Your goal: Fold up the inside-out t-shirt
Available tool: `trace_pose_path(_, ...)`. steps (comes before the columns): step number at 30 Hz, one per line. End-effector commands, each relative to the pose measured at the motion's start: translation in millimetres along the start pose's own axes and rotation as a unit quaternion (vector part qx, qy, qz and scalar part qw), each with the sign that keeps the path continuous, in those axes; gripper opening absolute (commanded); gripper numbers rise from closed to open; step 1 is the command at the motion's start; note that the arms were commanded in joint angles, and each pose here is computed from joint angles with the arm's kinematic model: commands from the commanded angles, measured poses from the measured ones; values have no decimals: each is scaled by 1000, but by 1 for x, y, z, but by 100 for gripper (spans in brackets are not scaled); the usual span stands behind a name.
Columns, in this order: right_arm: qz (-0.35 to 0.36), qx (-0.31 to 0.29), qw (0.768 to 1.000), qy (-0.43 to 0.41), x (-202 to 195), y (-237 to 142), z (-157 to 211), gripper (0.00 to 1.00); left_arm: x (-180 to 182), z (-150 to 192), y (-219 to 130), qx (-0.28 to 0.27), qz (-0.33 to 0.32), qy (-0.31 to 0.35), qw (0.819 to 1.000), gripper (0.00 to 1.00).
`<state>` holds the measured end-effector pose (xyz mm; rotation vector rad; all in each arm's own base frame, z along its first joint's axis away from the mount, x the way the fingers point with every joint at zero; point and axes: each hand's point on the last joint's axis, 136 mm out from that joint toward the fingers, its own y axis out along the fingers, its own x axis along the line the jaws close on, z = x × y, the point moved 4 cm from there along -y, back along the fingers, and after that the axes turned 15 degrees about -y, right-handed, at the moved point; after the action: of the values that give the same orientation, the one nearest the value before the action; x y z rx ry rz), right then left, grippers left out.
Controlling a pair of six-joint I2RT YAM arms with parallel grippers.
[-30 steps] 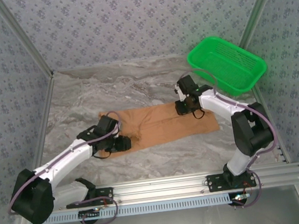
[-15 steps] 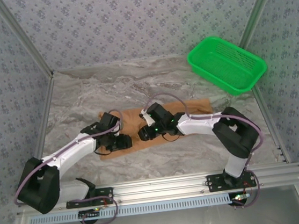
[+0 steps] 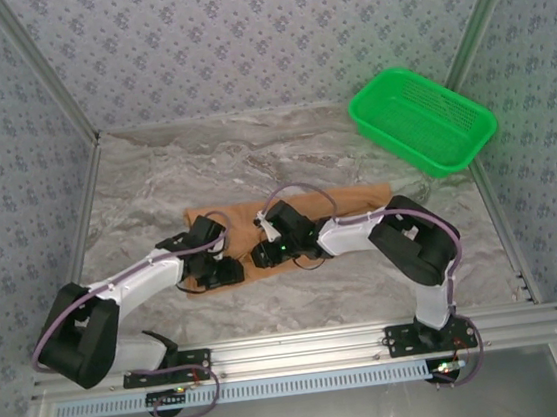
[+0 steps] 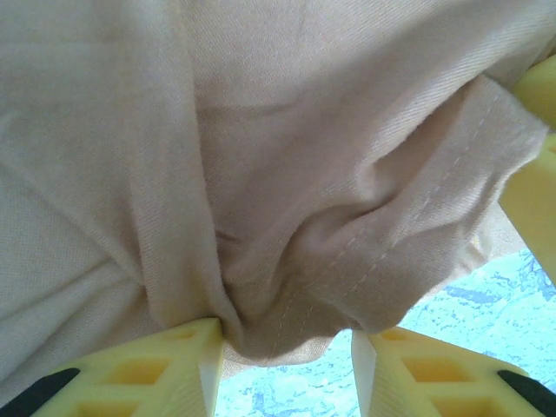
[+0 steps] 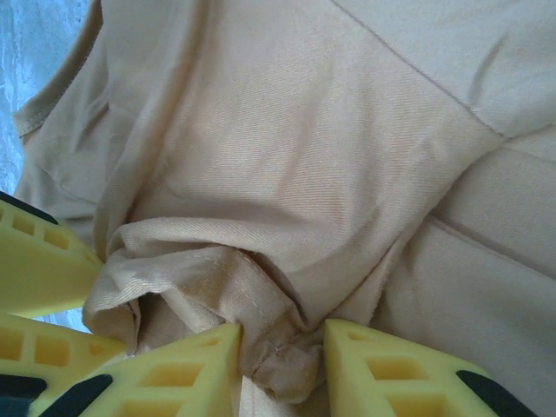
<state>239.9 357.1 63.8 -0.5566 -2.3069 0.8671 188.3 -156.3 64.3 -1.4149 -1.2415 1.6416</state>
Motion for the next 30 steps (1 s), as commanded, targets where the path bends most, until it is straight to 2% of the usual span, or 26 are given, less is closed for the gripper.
trace_pose_path(1,-10,-7,1000,0,7,2,-3,31,5,3,1,1,-8,-3,1000,43)
trace_pose_path(5,-10,-3,1000,3,8,-2,-1,23,5,2,0,-3,-9,-2,1000,34)
trace_pose_path(9,-8,-3,1000,-2,8,-9,-2,14,5,1,-3,-9,-13,4,1000,18)
trace_pose_path(14,-8,-1,1000,-8,10,-17,-2,12,7,1,-8,-13,-21,11,1000,1)
trace_pose_path(30,19,32,999,-21,-5,-26,13,14,26,0,-33,-55,-46,-30,997,0)
